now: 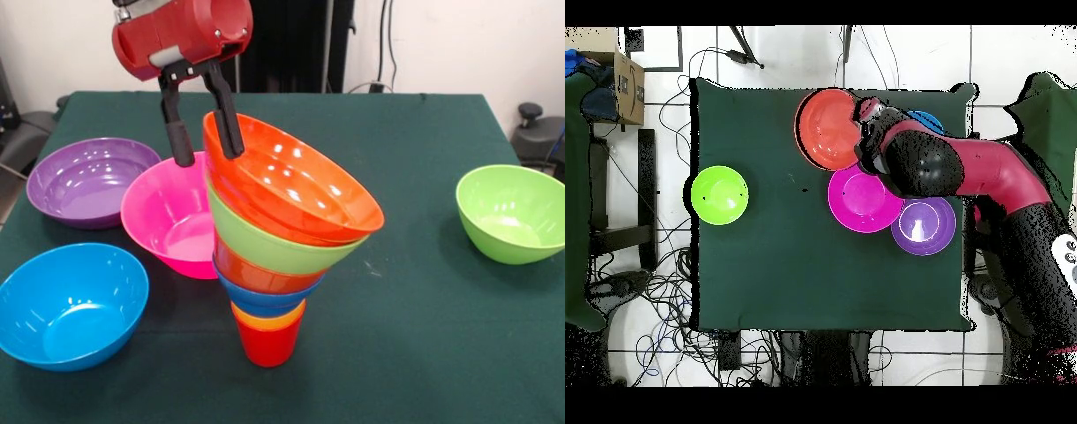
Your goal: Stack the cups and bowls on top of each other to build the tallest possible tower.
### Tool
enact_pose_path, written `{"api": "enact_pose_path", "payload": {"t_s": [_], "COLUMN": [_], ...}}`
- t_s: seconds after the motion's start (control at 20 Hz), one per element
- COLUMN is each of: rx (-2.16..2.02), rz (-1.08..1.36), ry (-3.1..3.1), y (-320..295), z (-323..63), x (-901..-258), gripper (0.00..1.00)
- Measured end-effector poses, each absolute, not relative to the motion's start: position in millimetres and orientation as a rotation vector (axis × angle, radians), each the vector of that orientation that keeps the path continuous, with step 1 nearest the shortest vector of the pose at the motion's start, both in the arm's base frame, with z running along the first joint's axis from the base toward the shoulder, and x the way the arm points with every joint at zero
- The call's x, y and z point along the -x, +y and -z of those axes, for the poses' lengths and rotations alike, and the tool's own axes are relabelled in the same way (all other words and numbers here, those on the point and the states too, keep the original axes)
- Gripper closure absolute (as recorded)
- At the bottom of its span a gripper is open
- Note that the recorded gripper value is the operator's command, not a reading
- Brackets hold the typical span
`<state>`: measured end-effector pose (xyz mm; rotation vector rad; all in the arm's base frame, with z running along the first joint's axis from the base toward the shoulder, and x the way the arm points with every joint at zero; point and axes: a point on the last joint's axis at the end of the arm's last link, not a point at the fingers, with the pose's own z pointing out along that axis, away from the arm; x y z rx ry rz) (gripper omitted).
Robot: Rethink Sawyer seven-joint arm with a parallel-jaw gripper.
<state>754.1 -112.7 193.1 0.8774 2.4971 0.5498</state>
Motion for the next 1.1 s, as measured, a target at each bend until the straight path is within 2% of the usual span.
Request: {"api": "enact_pose_path", "payload": {"t_s": [1.1], "rx": [-0.874], "rz": [-0.524], "ry": [2.492], "y": [-117.3], "z": [-198.8], "x": [-753.6], "gripper": [0.0]}}
